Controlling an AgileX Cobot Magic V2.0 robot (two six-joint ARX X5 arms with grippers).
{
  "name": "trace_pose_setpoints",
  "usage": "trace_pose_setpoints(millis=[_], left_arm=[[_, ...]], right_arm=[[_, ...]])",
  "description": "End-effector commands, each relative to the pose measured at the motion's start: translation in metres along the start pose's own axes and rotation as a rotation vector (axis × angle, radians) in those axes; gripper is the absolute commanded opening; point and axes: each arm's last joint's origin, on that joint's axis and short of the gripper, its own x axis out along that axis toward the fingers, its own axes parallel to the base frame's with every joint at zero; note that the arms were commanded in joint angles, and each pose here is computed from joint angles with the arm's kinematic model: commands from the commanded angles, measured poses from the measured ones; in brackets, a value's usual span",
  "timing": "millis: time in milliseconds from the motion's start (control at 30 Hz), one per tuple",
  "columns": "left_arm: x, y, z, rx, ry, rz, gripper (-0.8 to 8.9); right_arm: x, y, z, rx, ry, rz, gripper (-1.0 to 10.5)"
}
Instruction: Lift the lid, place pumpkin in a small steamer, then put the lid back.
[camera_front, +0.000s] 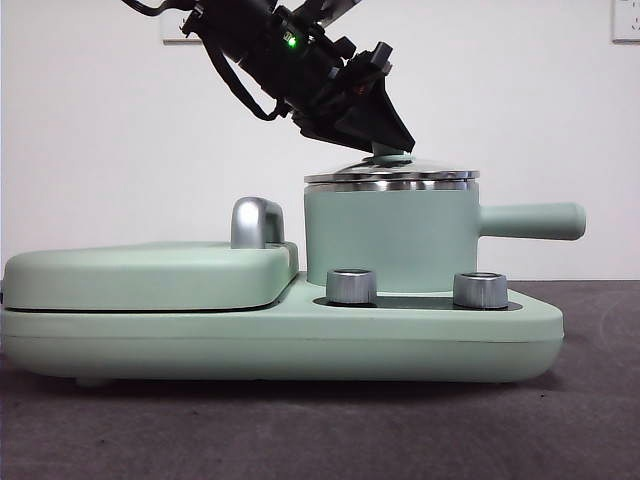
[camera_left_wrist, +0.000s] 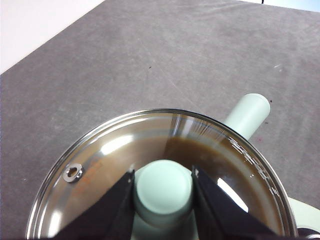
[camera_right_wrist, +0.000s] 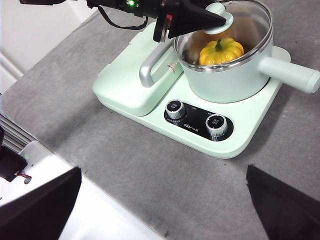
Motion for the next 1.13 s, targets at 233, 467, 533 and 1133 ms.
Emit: trace_pose_setpoints(millis=[233, 467, 533, 1133], left_arm=[[0.014, 0.002, -0.009, 0.018, 0.028, -0.003, 0.15], [0.020, 0.002, -0.015, 0.010, 0.047, -0.010, 2.39], [0.020, 0.002, -0.015, 0.007, 0.047, -0.010, 3.16], [-0.037, 0.000, 0.045, -0.149, -0.032, 0.013, 4.42]], right_arm=[[-0.002, 0.001, 0.002, 0.004, -0.014, 0.010, 5.2], [-0.002, 0.001, 0.002, 0.004, -0.014, 0.010, 5.2], [-0.002, 0.001, 0.002, 0.004, -0.014, 0.010, 5.2], [-0.002, 0.001, 0.002, 0.005, -0.012, 0.011, 5.2]])
